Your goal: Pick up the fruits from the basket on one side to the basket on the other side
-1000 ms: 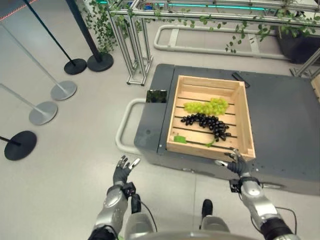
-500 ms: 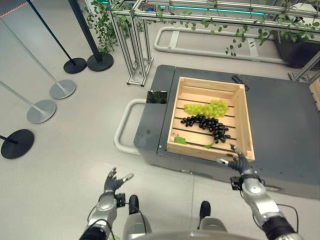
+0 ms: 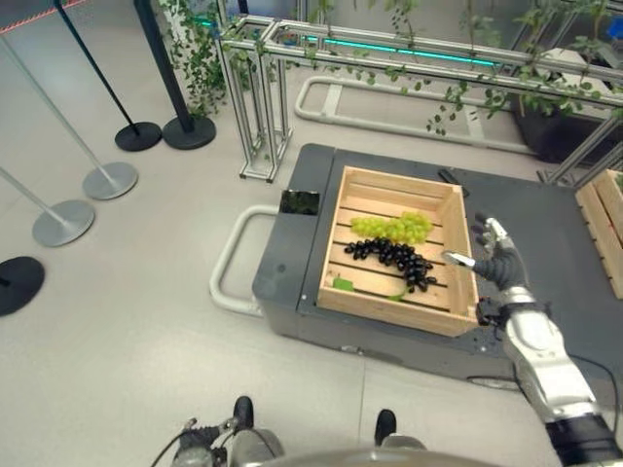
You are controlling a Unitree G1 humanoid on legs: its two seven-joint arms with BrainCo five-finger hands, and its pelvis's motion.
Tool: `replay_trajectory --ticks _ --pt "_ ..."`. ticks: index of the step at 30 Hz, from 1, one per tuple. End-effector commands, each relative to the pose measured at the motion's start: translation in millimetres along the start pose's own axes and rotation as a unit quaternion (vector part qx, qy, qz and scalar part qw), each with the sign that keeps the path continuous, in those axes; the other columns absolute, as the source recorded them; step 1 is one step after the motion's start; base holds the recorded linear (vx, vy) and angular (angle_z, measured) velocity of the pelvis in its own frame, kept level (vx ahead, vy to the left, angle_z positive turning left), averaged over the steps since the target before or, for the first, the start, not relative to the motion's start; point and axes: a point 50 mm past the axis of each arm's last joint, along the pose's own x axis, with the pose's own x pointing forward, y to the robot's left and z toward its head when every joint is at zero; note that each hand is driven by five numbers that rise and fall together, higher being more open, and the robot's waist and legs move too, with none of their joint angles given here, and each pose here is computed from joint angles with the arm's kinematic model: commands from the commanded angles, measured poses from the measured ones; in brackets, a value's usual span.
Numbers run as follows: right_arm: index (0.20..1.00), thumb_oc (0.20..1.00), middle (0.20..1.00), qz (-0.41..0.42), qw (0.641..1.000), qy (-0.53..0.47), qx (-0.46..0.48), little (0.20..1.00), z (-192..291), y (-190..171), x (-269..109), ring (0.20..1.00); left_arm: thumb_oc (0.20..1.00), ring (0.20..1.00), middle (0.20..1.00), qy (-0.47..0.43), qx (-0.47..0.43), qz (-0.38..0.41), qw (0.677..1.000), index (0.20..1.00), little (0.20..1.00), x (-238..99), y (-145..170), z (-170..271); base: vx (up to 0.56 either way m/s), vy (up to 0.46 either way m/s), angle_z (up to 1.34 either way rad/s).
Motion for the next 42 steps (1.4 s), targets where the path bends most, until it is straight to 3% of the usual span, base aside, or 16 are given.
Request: replay_trajectory --ticks 1,17,23,31,42 --pt "1.0 1.0 1.0 -0.018 0.996 -0.077 -0.029 1.0 33.8 -22.5 15.5 1.0 1.0 1.0 1.0 -0.037 0.044 0.004 0.998 1.0 1.0 4.8 1.4 28.4 0.0 0.0 0.0" --pt "1.0 1.0 1.0 -0.025 0.959 0.075 -0.273 1.0 15.8 -25.4 110.3 1.0 1.0 1.0 1.0 -0.109 0.104 -0.028 0.988 1.0 1.0 -0.4 -21.0 69.1 -0.04 0.002 0.01" --pt "1.0 1.0 1.0 -0.039 0.949 0.082 -0.301 1.0 28.9 -25.8 126.7 1.0 1.0 1.0 1.0 -0.112 0.092 -0.033 0.989 1.0 1.0 -3.2 -30.0 71.4 -0.05 0.012 0.05" --pt "1.0 1.0 1.0 -0.099 0.931 0.09 -0.34 1.0 62.0 -52.2 148.1 1.0 1.0 1.0 1.0 -0.147 0.068 -0.045 0.986 1.0 1.0 -11.2 -46.1 87.9 -0.06 0.012 0.03" --pt "1.0 1.0 1.0 -0.166 0.914 0.148 -0.339 1.0 60.1 -87.5 145.3 1.0 1.0 1.0 1.0 -0.193 0.035 -0.071 0.978 1.0 1.0 -23.7 -62.1 103.7 -0.06 0.006 0.07"
